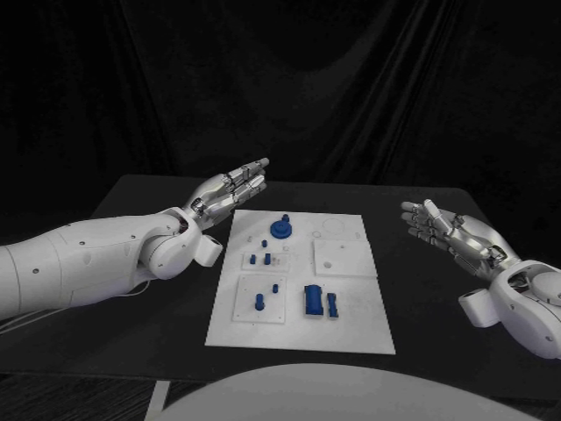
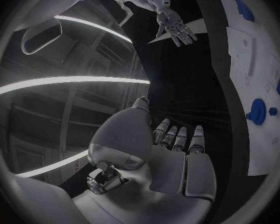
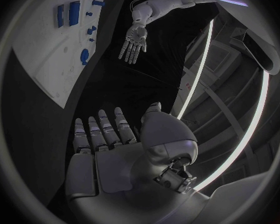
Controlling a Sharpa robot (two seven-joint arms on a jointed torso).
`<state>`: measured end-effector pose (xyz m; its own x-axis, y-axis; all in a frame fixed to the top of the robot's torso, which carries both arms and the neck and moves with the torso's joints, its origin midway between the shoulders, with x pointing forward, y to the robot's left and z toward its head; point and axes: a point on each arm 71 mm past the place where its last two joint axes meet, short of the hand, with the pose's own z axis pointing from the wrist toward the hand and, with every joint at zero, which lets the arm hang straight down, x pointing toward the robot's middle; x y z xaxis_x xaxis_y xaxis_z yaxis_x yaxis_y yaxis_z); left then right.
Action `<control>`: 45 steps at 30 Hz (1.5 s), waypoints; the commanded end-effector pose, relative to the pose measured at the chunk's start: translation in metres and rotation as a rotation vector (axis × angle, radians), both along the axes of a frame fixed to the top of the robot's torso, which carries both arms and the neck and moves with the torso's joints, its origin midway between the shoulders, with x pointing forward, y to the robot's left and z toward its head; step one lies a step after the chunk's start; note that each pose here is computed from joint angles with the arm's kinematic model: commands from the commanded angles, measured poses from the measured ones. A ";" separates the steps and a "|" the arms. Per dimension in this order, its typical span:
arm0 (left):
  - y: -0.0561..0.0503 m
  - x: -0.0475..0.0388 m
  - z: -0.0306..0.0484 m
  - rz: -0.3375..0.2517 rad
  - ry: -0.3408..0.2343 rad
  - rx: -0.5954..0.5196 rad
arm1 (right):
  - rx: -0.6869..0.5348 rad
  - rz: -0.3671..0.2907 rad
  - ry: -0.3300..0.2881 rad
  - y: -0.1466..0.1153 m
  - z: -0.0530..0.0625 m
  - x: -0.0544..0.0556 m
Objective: Assemble the parts on the task board
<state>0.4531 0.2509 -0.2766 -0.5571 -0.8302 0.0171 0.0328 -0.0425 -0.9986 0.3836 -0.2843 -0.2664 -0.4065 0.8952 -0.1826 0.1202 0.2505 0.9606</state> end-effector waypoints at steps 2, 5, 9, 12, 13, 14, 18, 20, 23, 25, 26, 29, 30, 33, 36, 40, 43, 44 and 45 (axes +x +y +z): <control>-0.004 0.0014 0.0029 0.030 -0.008 -0.001 | 0.019 -0.038 -0.026 0.007 0.004 0.009; -0.009 0.0033 0.0066 0.072 -0.014 0.002 | 0.052 -0.089 -0.061 0.020 0.010 0.023; -0.018 0.0060 0.0129 0.143 -0.020 0.006 | 0.109 -0.176 -0.110 0.041 0.020 0.043; -0.026 0.0082 0.0200 0.223 -0.020 0.009 | 0.162 -0.261 -0.143 0.062 0.029 0.059; -0.029 0.0088 0.0221 0.246 -0.019 0.010 | 0.175 -0.281 -0.149 0.067 0.031 0.063; -0.031 0.0092 0.0243 0.270 -0.017 0.011 | 0.186 -0.300 -0.154 0.071 0.033 0.066; -0.042 0.0104 0.0340 0.376 -0.004 0.015 | 0.223 -0.363 -0.165 0.086 0.040 0.075; -0.046 0.0105 0.0381 0.421 0.005 0.017 | 0.232 -0.379 -0.166 0.090 0.041 0.077; -0.051 0.0101 0.0442 0.486 0.021 0.019 | 0.237 -0.387 -0.167 0.092 0.042 0.078; -0.054 0.0097 0.0469 0.515 0.029 0.020 | 0.237 -0.387 -0.167 0.092 0.042 0.078; -0.055 0.0095 0.0481 0.527 0.033 0.021 | 0.237 -0.387 -0.167 0.092 0.042 0.078; -0.057 0.0091 0.0504 0.552 0.040 0.022 | 0.237 -0.387 -0.167 0.092 0.042 0.078; -0.057 0.0090 0.0511 0.559 0.043 0.022 | 0.237 -0.387 -0.167 0.092 0.042 0.078; -0.058 0.0087 0.0523 0.572 0.048 0.023 | 0.237 -0.387 -0.167 0.092 0.042 0.078; -0.059 0.0087 0.0524 0.573 0.048 0.023 | 0.237 -0.387 -0.167 0.092 0.042 0.078; -0.059 0.0087 0.0524 0.573 0.048 0.023 | 0.237 -0.387 -0.167 0.092 0.042 0.078; -0.059 0.0087 0.0524 0.573 0.048 0.023 | 0.237 -0.387 -0.167 0.092 0.042 0.078; -0.059 0.0087 0.0524 0.573 0.048 0.023 | 0.237 -0.387 -0.167 0.092 0.042 0.078; -0.059 0.0087 0.0524 0.573 0.048 0.023 | 0.237 -0.387 -0.167 0.092 0.042 0.078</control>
